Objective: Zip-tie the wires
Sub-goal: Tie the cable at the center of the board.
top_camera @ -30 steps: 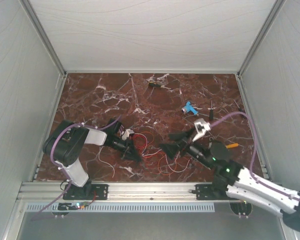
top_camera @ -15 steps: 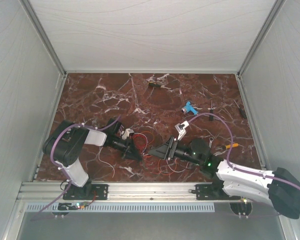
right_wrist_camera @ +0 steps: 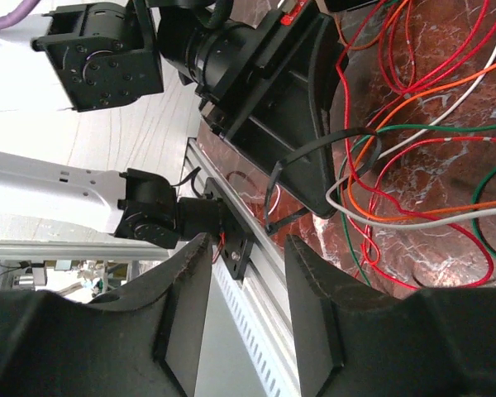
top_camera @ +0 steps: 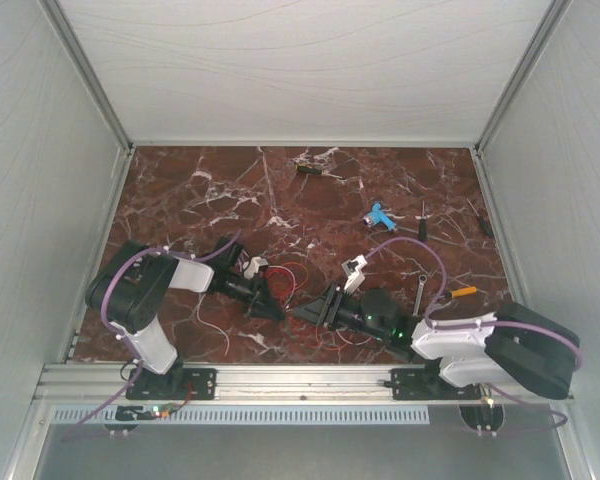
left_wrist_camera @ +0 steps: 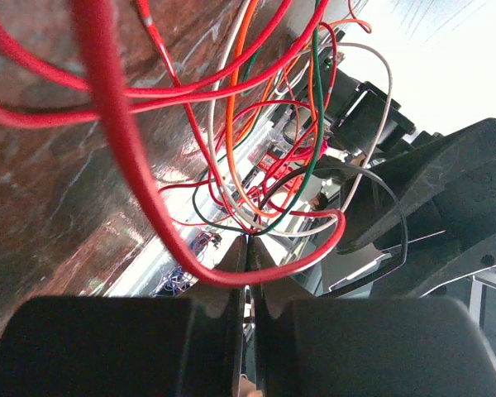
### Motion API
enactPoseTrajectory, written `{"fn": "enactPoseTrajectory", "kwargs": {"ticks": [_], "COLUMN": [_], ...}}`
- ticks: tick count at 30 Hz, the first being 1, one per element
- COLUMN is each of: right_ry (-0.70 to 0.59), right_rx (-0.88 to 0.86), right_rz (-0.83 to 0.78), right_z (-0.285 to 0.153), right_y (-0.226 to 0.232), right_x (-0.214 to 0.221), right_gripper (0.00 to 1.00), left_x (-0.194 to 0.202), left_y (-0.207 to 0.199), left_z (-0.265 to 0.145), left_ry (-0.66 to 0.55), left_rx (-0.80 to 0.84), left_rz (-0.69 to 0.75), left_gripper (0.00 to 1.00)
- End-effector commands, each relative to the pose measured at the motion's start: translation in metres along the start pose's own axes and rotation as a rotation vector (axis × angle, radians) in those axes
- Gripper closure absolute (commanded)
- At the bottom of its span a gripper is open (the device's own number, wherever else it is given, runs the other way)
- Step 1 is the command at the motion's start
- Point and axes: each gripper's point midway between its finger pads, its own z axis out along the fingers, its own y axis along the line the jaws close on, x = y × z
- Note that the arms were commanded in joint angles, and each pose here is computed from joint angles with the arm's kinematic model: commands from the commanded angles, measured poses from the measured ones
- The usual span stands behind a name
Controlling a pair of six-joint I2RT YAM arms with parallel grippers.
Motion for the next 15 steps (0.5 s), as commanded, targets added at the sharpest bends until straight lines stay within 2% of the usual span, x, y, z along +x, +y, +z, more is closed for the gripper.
{"fn": "enactPoseTrajectory", "kwargs": {"ticks": [1,15], "right_ry": [-0.095,-0.055], "right_rx": [-0.116,-0.087], "right_rz": [-0.009,-0.026], "right_z": [0.011,0.033], "right_y": [0.028,0.022], "right_x": [-0.018,-0.007], "right_gripper": [0.63,0.71], "left_x": [0.002,0.002], "left_y": [-0.001,-0.001], "left_z": [0.001,0.001], "left_ry": [0.006,0.012], "left_rx": [-0.003,0.000], "left_rz": [-0.028,-0.023], "left_gripper": [1.00,1.00]}}
